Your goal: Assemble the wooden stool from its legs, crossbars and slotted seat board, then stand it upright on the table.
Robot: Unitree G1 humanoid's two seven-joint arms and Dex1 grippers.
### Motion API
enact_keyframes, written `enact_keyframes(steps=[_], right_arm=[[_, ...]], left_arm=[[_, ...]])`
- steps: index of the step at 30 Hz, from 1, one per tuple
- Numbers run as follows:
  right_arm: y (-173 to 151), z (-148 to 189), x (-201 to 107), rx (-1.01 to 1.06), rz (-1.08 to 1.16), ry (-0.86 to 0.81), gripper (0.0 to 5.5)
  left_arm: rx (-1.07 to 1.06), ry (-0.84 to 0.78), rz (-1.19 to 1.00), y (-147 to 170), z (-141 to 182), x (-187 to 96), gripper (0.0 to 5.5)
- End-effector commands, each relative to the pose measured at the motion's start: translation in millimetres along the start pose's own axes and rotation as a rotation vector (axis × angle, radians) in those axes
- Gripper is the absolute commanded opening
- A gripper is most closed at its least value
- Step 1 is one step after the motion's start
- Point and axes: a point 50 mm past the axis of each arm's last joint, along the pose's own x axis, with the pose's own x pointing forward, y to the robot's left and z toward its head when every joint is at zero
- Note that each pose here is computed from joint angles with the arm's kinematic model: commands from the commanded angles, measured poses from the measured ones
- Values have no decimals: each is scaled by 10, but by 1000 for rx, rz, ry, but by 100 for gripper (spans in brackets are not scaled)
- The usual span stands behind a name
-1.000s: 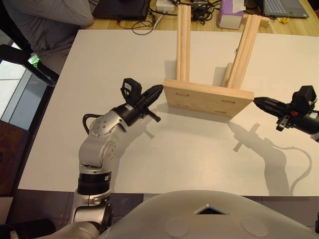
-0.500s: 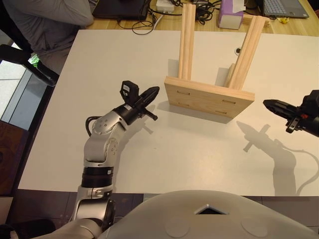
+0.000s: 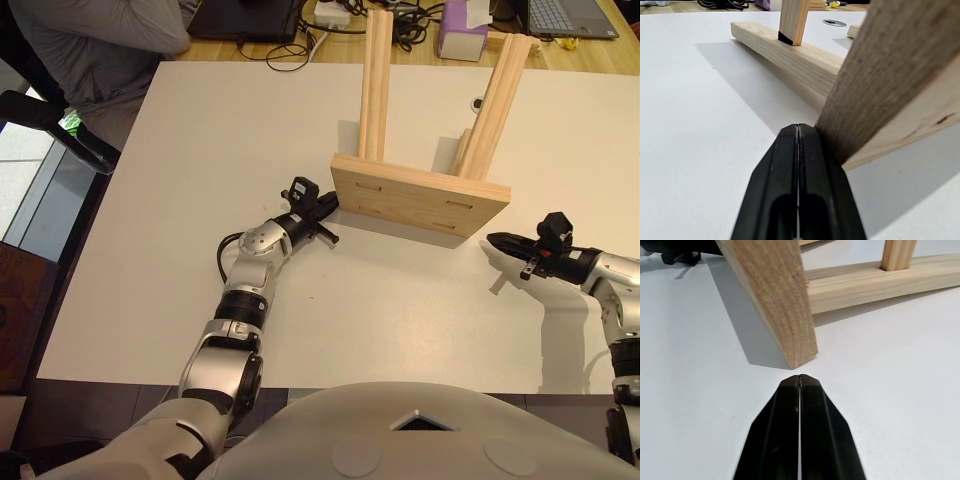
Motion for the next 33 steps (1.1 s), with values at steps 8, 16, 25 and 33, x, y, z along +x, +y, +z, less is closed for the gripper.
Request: enact_keyframes(steps=[8,16,25,33], right_arm=[[-64,-29,119,-46,-40,12,0],[-152,-30,135,-71,-101,22,0],[-166,-41,135,-76,-111,25,0],[-159,-25,158,-79,-104,21,0]], left_arm=[[55,185,58,272,-337,-398,2],[85,168,-65,108,-299,-309,2],[101,172,-126,-11,-279,-209,2],[94,187,-134,-17,-317,-260,2]])
